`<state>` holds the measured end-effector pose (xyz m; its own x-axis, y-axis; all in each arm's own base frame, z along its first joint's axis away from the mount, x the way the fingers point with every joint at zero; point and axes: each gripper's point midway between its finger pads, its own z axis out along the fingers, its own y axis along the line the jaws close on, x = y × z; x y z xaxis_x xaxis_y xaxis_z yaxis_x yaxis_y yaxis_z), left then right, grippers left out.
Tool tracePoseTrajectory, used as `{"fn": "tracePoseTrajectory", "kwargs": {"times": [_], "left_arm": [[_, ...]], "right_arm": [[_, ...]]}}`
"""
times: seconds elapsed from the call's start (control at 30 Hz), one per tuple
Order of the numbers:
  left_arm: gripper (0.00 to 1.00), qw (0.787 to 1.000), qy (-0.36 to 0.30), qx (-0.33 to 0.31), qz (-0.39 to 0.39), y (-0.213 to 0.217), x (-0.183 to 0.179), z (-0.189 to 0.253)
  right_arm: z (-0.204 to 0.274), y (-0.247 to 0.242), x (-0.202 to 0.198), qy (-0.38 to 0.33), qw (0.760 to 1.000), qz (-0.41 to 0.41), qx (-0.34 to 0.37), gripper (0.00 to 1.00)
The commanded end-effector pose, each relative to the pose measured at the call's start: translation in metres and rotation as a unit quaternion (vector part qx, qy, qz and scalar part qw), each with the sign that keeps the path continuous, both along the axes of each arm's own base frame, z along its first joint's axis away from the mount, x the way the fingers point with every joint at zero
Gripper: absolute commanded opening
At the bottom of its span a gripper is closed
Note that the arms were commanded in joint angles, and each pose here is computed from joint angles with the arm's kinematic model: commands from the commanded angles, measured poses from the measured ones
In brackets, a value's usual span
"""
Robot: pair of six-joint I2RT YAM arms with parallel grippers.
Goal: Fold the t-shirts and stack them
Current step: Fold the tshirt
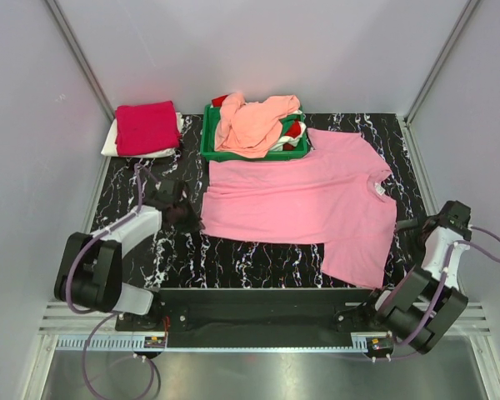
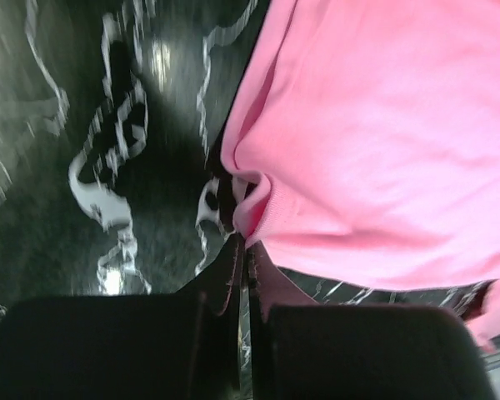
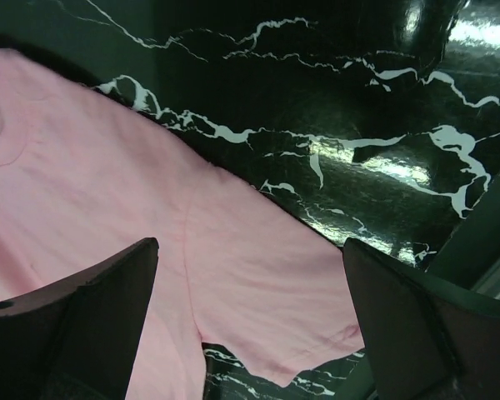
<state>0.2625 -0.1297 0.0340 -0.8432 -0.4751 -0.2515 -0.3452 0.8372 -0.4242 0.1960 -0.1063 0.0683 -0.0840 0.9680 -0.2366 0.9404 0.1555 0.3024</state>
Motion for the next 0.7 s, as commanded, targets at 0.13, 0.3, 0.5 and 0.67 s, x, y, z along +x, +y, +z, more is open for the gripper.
{"fn": "tracePoseTrajectory", "kwargs": {"times": [0.13,0.3,0.5,0.67], "left_arm": [[0.0,0.998,-0.027,-0.053,-0.01,0.005,0.044,0.022],[0.0,0.997,-0.031,-0.071,-0.003,0.005,0.047,0.021],[0.0,0.997,-0.026,-0.073,-0.003,0.004,0.045,0.019],[0.0,0.998,-0.025,-0.065,0.001,0.008,0.035,0.02]], "right_arm": [[-0.041,0.037,-0.012,0.03,0.994,0.003,0.108,0.96],[-0.06,0.062,-0.008,0.037,0.989,0.051,0.136,0.94],[-0.066,0.103,0.001,0.057,0.98,0.127,0.139,0.93],[-0.045,0.101,-0.003,0.032,0.986,0.131,0.099,0.8]]}}
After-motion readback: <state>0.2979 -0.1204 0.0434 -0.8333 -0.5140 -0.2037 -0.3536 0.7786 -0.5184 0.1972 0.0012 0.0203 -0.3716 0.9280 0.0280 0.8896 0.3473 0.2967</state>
